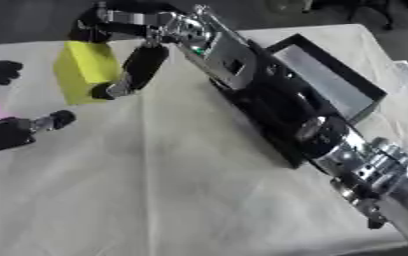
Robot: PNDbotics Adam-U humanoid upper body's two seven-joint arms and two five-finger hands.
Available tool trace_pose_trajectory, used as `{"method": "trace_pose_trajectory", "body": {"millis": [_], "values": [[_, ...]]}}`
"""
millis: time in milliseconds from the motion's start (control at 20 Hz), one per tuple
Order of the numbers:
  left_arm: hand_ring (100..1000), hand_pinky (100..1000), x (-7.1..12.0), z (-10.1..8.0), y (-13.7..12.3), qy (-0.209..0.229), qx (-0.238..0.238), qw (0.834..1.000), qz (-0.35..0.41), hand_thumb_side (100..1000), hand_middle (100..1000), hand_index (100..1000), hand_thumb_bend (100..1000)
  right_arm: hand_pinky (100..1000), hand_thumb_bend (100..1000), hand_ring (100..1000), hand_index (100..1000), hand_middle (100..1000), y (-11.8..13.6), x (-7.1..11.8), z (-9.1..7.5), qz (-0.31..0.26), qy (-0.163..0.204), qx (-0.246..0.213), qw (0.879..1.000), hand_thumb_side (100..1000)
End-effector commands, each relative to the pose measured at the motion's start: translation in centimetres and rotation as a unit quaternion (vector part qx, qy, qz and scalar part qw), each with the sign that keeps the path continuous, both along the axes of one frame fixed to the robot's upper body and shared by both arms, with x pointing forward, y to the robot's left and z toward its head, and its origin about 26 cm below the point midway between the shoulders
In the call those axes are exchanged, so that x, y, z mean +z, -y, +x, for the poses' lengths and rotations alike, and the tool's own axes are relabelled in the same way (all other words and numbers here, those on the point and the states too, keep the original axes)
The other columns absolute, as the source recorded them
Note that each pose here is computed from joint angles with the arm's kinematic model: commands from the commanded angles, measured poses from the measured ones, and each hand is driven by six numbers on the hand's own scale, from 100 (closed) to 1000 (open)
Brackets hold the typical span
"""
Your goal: Pick up the objects with one hand, pass them to the other hand, and then place them into the box on the other side of the table.
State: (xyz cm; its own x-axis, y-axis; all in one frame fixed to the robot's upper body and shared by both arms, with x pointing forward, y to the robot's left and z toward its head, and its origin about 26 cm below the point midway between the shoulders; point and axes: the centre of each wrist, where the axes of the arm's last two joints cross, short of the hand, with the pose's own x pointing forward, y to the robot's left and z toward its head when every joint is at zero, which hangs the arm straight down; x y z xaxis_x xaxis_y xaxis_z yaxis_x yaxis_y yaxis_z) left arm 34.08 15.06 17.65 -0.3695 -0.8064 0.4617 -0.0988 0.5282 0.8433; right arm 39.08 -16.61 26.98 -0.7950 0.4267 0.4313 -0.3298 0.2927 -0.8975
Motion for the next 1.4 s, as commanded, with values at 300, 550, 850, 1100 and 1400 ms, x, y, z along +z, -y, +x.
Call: {"method": "trace_pose_trajectory", "body": {"millis": [300, 550, 850, 1100, 1400], "values": [[742, 859, 1.1, -0.2, -0.8, 0.018, 0.006, 1.000, -0.005, 596, 690, 815, 860, 806, 334, 547, 541, 440, 6.6, 1.6, 0.2, 0.015, 0.007, -0.101, 0.995, 100], [741, 857, 1.1, -0.2, -0.9, 0.018, 0.007, 1.000, -0.006, 590, 688, 814, 855, 806, 336, 551, 543, 443, 11.0, 0.9, 0.2, 0.014, 0.009, -0.172, 0.985, 100], [740, 858, 1.2, -0.2, -1.0, 0.021, 0.007, 1.000, -0.007, 584, 687, 813, 855, 807, 361, 561, 544, 443, 15.3, -0.1, 0.0, 0.001, 0.020, -0.239, 0.971, 100], [740, 858, 1.4, -0.3, -1.0, 0.024, 0.007, 1.000, -0.008, 578, 687, 814, 850, 807, 390, 572, 544, 440, 18.0, -0.8, -0.5, -0.012, 0.032, -0.279, 0.960, 100], [740, 858, 1.5, -0.4, -1.1, 0.027, 0.008, 1.000, -0.010, 573, 687, 814, 848, 808, 396, 588, 555, 460, 21.6, -2.4, -1.1, -0.030, 0.031, -0.338, 0.940, 100]]}}
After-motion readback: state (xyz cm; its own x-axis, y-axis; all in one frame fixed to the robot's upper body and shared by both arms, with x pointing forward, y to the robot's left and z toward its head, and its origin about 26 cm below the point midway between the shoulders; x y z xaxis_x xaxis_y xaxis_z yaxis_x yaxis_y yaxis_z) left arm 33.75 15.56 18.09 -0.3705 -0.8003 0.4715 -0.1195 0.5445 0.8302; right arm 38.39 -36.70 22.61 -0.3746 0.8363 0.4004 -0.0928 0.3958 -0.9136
